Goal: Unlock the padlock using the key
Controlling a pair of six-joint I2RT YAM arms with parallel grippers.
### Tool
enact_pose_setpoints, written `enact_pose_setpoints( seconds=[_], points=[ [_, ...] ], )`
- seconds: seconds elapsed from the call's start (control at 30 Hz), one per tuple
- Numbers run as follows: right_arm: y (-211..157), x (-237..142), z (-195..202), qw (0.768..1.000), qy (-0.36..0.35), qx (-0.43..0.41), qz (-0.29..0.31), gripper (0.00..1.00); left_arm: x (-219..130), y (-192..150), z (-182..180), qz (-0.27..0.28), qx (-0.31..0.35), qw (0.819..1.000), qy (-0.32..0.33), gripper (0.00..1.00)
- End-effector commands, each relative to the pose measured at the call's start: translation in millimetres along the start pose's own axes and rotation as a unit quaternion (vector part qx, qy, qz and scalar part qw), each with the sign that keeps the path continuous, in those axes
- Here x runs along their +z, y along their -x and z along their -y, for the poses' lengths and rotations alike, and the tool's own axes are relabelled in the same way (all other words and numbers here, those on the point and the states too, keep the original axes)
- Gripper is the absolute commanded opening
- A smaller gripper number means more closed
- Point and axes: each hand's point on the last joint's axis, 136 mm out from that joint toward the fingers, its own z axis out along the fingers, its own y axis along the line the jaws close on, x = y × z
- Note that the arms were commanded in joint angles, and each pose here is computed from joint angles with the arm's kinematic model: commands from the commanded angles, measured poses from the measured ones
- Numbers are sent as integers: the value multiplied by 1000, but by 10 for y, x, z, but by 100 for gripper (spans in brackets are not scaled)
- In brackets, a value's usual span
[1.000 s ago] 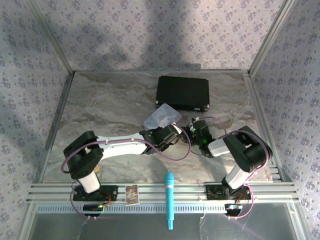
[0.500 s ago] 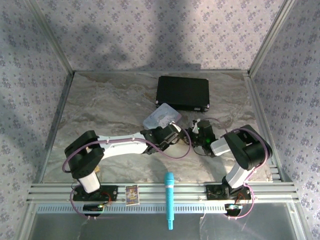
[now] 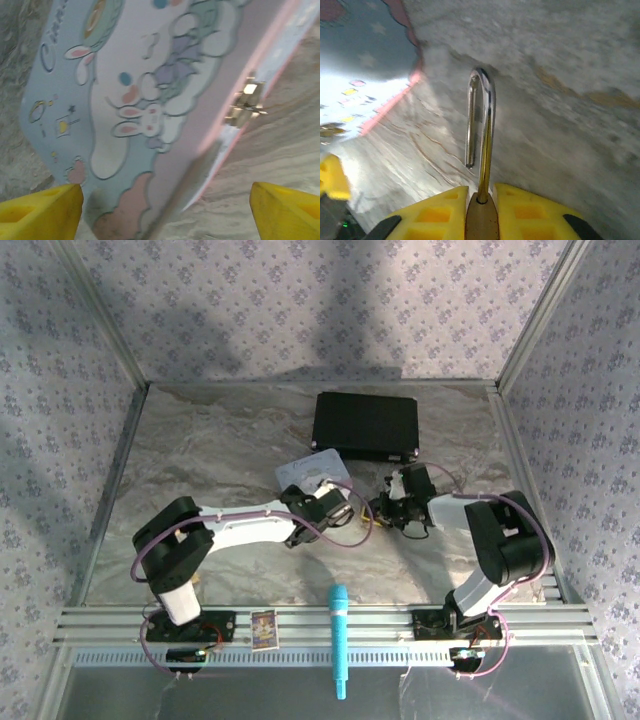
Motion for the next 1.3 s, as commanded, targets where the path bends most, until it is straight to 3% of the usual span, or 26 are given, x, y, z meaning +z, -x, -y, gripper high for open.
enact_pose_setpoints(
  seconds=[0.0,0.17,0.5,0.7,0.87,1.03,1.13,1.27],
  points=[
    [-499,-201,653,982,-163,21,-94,23,-9,-75,-245,-2,-32,999,31,87],
    [-434,-251,622,981,-171,9,-96,34,119,-196,-473,-21,-66,996,59,87],
    [-284,-338,552,979,-189,-23,-70,38,257,-246,-692,-30,-112,991,66,87],
    [-82,-514,270,985,-164,-54,-21,58,114,-252,-613,1,-143,990,12,87],
    [256,-824,108,974,-191,-104,59,78,-299,-97,-793,65,-184,980,-25,91],
    [781,-1367,-107,936,-221,-160,222,84,-567,-47,-1412,150,-263,953,30,100],
    [1036,-1696,-176,902,-226,-180,322,94,-431,-166,-1822,166,-328,928,55,100],
    [1293,-1934,102,839,-278,-208,419,99,-197,-516,-2395,156,-388,896,151,100]
  ],
)
